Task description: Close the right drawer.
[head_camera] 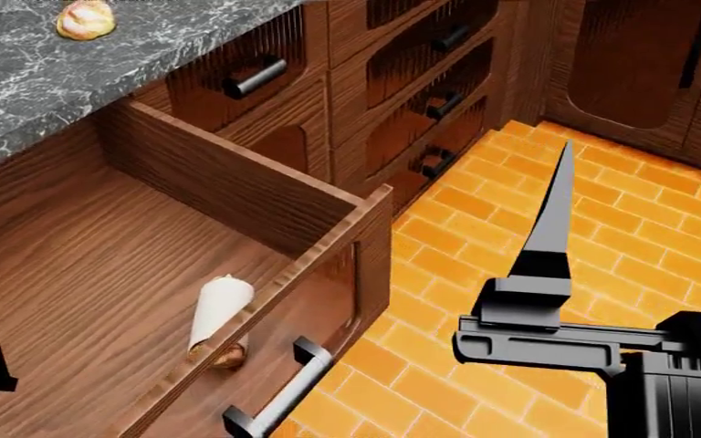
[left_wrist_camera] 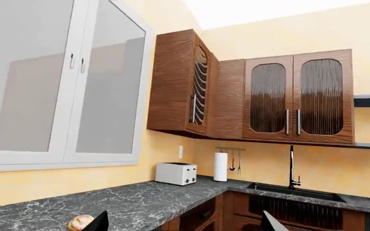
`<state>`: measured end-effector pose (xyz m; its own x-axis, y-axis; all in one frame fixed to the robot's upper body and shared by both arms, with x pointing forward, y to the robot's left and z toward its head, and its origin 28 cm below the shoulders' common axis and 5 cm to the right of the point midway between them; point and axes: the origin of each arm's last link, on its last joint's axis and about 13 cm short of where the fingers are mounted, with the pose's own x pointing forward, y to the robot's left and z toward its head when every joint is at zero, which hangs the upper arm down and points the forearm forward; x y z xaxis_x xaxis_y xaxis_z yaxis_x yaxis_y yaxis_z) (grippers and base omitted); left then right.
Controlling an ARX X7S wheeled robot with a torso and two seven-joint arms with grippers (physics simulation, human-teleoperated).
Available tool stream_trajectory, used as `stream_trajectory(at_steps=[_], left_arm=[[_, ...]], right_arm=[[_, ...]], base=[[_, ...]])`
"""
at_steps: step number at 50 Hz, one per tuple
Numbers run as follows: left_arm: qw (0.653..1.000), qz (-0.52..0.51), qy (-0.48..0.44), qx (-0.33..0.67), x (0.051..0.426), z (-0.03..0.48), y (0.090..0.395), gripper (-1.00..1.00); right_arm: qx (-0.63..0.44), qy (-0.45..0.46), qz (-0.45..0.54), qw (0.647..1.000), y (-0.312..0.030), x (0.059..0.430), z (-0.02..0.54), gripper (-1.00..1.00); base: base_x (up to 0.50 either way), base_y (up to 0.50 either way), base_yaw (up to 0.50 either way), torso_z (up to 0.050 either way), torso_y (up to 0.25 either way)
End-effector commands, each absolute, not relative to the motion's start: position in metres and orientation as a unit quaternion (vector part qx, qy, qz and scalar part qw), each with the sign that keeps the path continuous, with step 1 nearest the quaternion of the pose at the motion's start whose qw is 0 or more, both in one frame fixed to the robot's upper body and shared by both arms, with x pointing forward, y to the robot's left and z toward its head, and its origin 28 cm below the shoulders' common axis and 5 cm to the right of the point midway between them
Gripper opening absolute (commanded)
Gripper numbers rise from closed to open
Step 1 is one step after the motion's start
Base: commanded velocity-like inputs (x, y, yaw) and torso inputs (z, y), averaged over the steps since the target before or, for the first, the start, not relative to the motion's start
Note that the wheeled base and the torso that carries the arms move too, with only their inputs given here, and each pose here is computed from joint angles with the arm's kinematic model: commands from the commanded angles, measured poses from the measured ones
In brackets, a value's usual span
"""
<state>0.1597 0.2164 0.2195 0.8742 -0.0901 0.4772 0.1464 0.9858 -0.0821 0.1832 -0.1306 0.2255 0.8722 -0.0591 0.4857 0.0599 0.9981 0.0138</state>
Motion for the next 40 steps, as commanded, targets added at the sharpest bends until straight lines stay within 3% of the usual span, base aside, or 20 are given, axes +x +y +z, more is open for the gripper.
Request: stream_trajectory(at_steps=[1,40], left_arm=[[0.966,-0.06,-0.245,-0.058,0.1596,0.2207,0.2168,1.0],[0.964,-0.058,-0.251,-0.063,0.1584,0.2218,0.2171,1.0]], right_arm=[[-0.001,-0.252,-0.03,0.967,-0.1307,0.1828,0.2265,1.0],[-0.006,-0.257,-0.028,0.966,-0.1311,0.1802,0.2274,1.0]], base=[[-0.03,0.04,-0.5,0.0,0.0],[-0.02,0.04,-0.5,0.0,0.0]])
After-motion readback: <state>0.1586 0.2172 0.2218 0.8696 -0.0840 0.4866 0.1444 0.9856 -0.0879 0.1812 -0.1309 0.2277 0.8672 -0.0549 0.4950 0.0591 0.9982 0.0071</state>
